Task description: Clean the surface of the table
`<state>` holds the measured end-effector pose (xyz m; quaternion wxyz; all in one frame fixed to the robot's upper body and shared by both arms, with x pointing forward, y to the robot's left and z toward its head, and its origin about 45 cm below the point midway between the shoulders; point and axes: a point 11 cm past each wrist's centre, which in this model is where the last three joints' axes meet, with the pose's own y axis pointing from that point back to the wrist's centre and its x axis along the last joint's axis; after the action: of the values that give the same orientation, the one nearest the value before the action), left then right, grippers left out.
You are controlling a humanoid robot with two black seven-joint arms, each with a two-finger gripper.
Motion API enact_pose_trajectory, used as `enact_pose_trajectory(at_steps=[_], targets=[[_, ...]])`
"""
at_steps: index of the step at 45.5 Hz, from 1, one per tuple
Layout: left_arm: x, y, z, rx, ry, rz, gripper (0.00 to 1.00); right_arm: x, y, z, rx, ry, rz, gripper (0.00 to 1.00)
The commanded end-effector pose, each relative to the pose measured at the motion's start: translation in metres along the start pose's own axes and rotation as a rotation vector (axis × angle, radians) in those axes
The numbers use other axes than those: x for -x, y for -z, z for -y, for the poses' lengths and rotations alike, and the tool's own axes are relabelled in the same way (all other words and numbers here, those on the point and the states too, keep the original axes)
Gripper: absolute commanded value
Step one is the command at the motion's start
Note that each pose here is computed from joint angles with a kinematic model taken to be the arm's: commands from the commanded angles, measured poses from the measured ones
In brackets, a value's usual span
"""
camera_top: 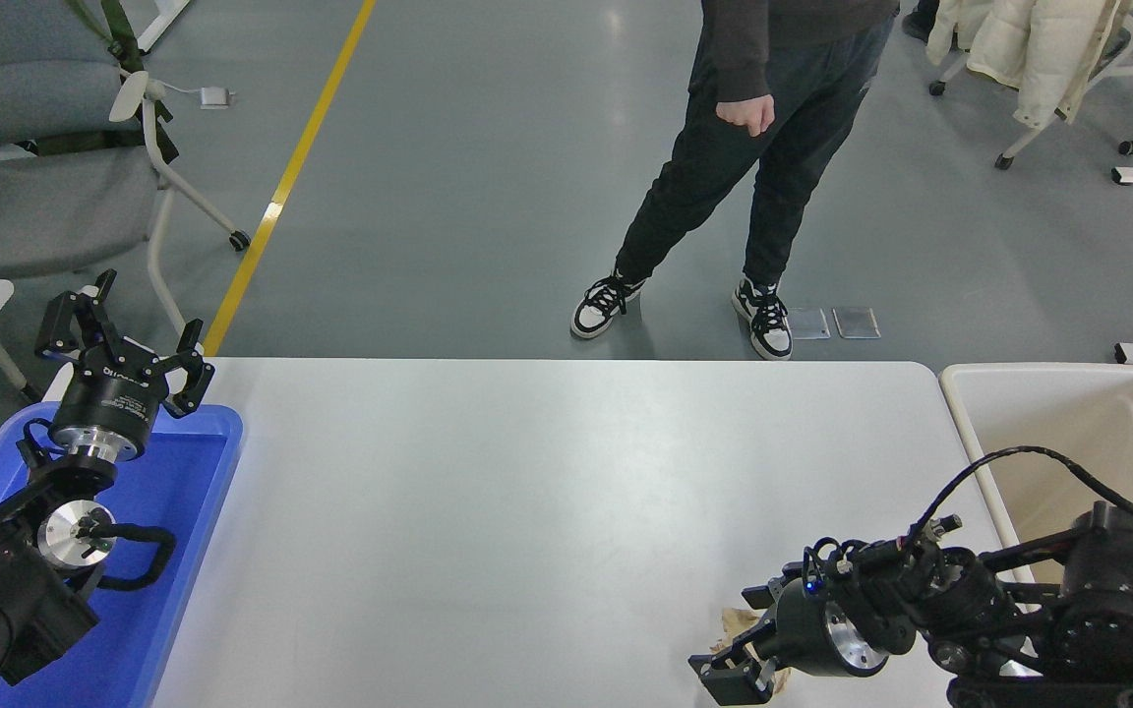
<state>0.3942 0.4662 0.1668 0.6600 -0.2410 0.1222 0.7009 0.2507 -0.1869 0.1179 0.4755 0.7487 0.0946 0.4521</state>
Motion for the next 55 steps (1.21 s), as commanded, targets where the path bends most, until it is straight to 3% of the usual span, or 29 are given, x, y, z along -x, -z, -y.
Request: enact_pose_trajectory(at_steps=[1, 55], targets=[[0.000, 0.000, 0.000, 0.000, -0.001, 0.001, 1.00, 0.010, -0.002, 0.003, -0.018, -0.028, -0.051, 0.99], [0.000, 0.000, 0.000, 0.000, 0.000, 0.000, 1.00, 0.043, -0.015, 0.011, -0.032, -0.103, -0.087, 0.99]])
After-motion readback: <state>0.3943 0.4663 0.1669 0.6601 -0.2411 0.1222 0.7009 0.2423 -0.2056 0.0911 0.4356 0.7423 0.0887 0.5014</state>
